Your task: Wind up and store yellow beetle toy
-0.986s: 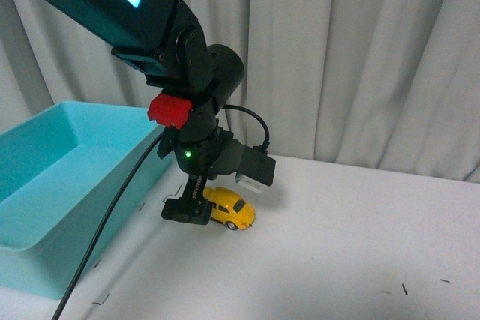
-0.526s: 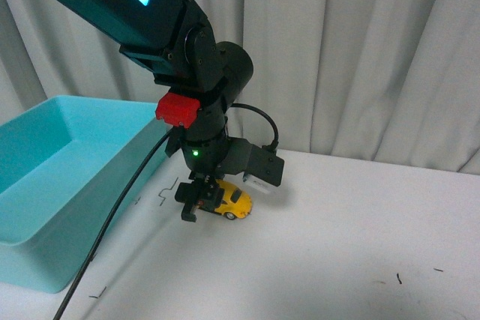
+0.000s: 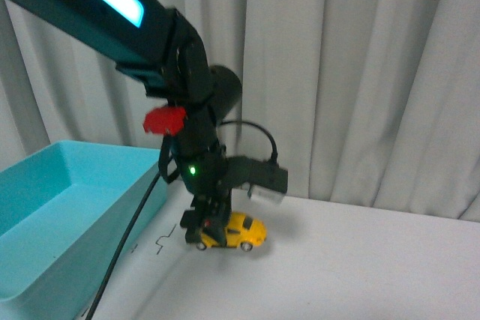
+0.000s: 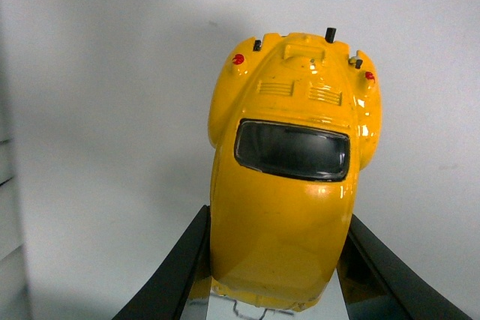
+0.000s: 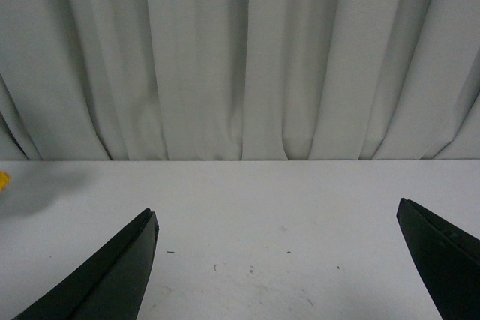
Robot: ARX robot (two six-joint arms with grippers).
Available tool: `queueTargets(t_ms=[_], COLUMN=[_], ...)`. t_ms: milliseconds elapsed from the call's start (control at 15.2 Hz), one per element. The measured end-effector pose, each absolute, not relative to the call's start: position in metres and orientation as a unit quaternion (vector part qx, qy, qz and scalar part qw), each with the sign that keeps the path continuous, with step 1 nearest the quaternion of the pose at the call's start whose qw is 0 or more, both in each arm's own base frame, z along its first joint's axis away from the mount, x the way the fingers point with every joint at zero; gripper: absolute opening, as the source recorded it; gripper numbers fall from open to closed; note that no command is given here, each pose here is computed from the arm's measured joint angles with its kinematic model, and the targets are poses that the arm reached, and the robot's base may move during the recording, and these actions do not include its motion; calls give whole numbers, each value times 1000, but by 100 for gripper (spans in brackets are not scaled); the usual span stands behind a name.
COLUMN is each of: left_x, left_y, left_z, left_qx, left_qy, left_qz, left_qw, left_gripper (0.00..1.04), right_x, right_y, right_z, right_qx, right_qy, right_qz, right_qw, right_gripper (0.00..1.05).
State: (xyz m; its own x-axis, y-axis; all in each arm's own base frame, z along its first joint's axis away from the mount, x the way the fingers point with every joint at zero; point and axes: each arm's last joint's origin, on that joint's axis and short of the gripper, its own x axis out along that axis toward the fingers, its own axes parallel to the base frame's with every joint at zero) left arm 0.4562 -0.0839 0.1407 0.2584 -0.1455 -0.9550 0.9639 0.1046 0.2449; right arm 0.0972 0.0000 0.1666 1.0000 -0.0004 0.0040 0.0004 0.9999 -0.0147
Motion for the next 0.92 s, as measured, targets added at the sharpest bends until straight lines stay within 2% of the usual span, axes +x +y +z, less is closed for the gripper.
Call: queueTargets(t_ms=[132,263,395,526,658,921], left_x=[457,451,449,445,435,429], left_y=[-61,-26,23,71,113,128], left_z=[206,261,290,288,275,264], left_qx=[436,380,334,295,257,230], left_qy=[363,316,309,357,409,432], left_qz=[-414,-368,-296,-206,-118,-86], left_qw=[712,787,840,862,867,868], left_gripper=[40,40,40,40,40,40], right_x=[97,97,97,97,97,97], right_y=[0,0,0,0,0,0], right_z=[167,167,167,167,167,167], right_qx=[-7,-7,-7,-7,-7,-7], right_qy=[-2,-2,-2,-2,-2,-2], right_qz=[0,0,0,0,0,0], right_qw=[1000,1000,1000,1000,1000,1000], right_gripper=[98,98,98,98,98,98])
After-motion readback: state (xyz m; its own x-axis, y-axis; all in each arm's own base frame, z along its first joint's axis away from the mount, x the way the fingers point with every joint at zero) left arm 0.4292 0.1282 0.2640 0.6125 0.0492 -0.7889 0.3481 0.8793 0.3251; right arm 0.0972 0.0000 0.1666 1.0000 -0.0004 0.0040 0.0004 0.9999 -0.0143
